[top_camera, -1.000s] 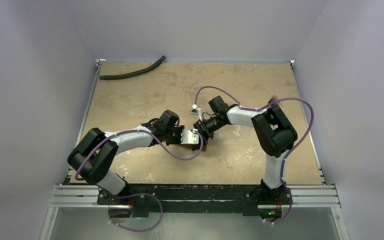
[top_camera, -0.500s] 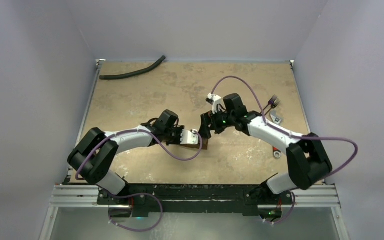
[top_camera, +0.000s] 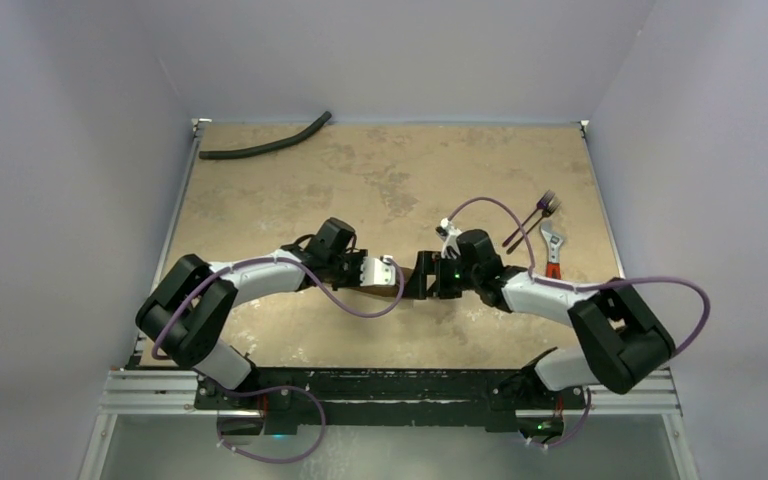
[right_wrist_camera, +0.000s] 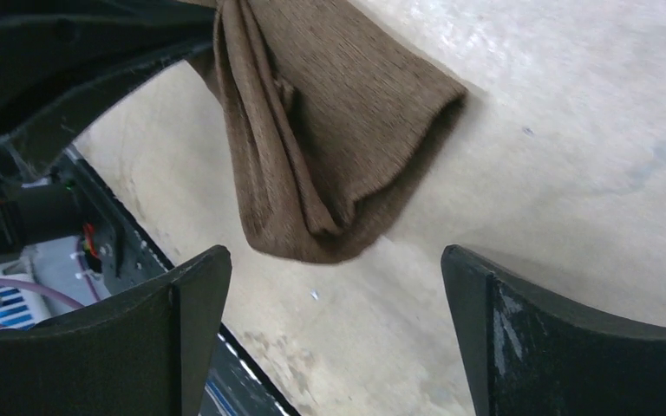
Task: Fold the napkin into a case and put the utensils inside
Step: Pass from the right arm to the left, then pass from the left arm to the right
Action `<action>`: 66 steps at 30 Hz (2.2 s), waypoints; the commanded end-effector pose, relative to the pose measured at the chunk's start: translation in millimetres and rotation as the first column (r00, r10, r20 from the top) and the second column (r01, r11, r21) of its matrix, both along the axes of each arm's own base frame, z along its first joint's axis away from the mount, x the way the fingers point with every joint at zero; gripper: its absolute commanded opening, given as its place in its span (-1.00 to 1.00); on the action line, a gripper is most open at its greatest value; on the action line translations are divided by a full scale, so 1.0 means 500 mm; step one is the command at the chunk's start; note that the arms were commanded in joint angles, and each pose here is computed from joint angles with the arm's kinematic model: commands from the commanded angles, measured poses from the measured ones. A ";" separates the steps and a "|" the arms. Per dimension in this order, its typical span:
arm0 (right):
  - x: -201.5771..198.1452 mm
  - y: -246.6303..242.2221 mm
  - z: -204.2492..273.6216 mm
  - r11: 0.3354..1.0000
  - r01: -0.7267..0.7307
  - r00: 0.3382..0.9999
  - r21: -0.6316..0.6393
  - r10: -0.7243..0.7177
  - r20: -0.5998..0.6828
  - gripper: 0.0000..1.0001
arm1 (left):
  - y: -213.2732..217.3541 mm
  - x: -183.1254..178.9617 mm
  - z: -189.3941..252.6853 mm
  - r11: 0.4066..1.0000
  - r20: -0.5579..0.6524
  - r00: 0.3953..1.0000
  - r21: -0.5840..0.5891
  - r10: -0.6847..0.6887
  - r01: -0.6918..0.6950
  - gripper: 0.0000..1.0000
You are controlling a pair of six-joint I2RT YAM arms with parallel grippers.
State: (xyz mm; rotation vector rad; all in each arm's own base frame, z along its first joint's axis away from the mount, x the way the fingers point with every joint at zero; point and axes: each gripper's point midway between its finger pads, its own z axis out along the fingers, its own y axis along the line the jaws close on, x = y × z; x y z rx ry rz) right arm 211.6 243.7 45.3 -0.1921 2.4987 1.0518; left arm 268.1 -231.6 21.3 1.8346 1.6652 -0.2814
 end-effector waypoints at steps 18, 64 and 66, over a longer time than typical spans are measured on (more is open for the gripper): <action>0.095 -0.004 -0.050 0.970 0.203 0.979 -0.136 -0.203 0.016 0.98 | 0.036 -0.041 -0.045 0.995 -0.148 0.989 0.095 0.019 -0.005 -1.00; 0.103 0.109 -0.011 0.974 0.024 0.982 0.223 -0.065 0.177 -1.00 | 0.053 -0.013 -0.016 0.994 -0.181 0.981 0.091 0.074 -0.058 -1.00; 0.108 0.106 -0.025 0.975 0.048 0.984 0.215 -0.084 0.159 -1.00 | 0.047 -0.008 -0.002 0.995 -0.183 0.980 0.084 0.075 -0.061 -1.00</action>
